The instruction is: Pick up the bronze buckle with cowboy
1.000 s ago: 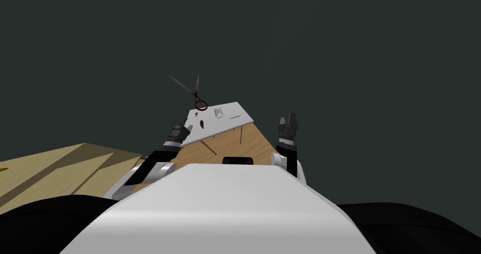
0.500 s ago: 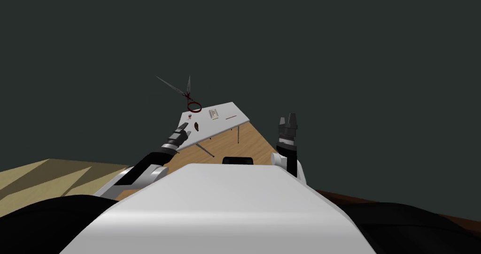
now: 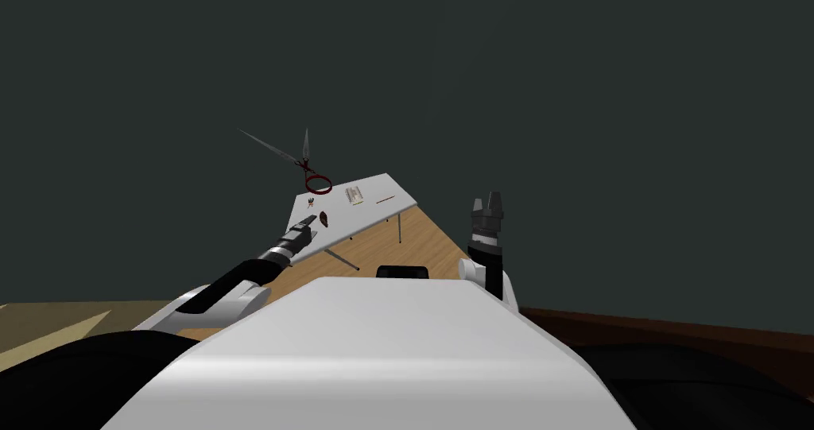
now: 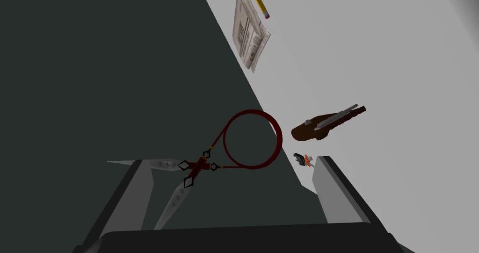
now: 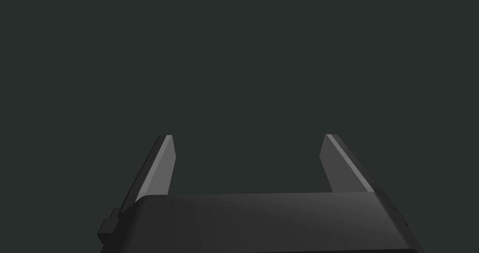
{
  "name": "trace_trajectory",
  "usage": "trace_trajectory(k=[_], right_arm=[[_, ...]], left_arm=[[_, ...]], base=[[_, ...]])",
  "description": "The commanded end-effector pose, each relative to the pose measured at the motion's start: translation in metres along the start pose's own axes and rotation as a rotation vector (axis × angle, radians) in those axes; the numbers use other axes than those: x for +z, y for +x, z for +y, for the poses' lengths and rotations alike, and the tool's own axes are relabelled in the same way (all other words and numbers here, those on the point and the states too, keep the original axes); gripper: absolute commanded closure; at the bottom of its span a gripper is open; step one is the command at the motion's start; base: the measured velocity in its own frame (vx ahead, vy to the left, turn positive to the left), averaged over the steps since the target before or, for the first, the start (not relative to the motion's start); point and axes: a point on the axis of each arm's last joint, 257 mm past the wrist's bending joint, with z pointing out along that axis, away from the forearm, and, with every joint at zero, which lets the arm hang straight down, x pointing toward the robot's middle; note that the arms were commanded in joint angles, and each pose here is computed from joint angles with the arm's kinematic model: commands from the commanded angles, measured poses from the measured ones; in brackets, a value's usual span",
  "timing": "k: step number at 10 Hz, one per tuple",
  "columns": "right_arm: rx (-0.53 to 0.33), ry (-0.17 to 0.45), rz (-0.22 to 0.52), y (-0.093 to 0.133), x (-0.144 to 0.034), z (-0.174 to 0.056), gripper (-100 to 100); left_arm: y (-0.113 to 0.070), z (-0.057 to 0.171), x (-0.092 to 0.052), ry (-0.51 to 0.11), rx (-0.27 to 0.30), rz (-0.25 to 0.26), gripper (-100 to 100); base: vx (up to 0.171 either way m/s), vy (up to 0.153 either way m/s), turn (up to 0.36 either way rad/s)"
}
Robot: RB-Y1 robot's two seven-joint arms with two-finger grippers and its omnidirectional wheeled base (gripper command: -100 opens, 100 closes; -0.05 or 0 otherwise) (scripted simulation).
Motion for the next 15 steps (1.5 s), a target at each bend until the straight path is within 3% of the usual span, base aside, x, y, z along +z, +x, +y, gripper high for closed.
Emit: trace_trajectory(k=[1,6,7,8,9,10,11,12,13,14,15], right_arm=[[0.0,0.0,0.0,0.0,0.0,0.0,0],[0.0,0.0,0.0,0.0,0.0,0.0,0],[0.0,0.0,0.0,0.0,0.0,0.0,0],[0.0,0.0,0.0,0.0,0.0,0.0,0],[0.0,0.0,0.0,0.0,0.0,0.0,0],[0.0,0.0,0.0,0.0,0.0,0.0,0],[0.0,0.0,0.0,0.0,0.0,0.0,0],[0.0,0.0,0.0,0.0,0.0,0.0,0],[0.0,0.0,0.0,0.0,0.0,0.0,0],[0.0,0.0,0.0,0.0,0.0,0.0,0],[0.0,0.0,0.0,0.0,0.0,0.0,0]], left_arm=[[-0.011,0.029,-0.008,-0.101,0.006,0.006,-100],[-0.026,0.073,-0.02,-0.283,0.046,0.03,-100],[-0.033,0.087,-0.027,-0.345,0.06,0.037,-100],[-0.034,0.091,-0.028,-0.36,0.06,0.036,-100],[-0.042,0.105,-0.036,-0.424,0.074,0.043,-100],[-0.042,0.108,-0.037,-0.436,0.074,0.042,-100],[-0.05,0.121,-0.045,-0.503,0.089,0.047,-100],[-0.05,0.123,-0.046,-0.51,0.089,0.047,-100],[-0.058,0.135,-0.055,-0.574,0.103,0.052,-100],[-0.058,0.137,-0.056,-0.581,0.104,0.051,-100],[-0.066,0.148,-0.065,-0.644,0.118,0.055,-100]], base=[[0.027,-0.002,-0.316],[0.024,0.002,-0.123],[0.026,0.002,-0.169],[0.023,0.008,-0.083],[0.033,0.007,-0.155],[0.028,0.009,-0.075],[0.035,0.008,-0.149],[0.028,0.01,-0.086],[0.032,0.009,-0.134],[0.03,0.008,-0.085],[0.036,0.005,-0.149]])
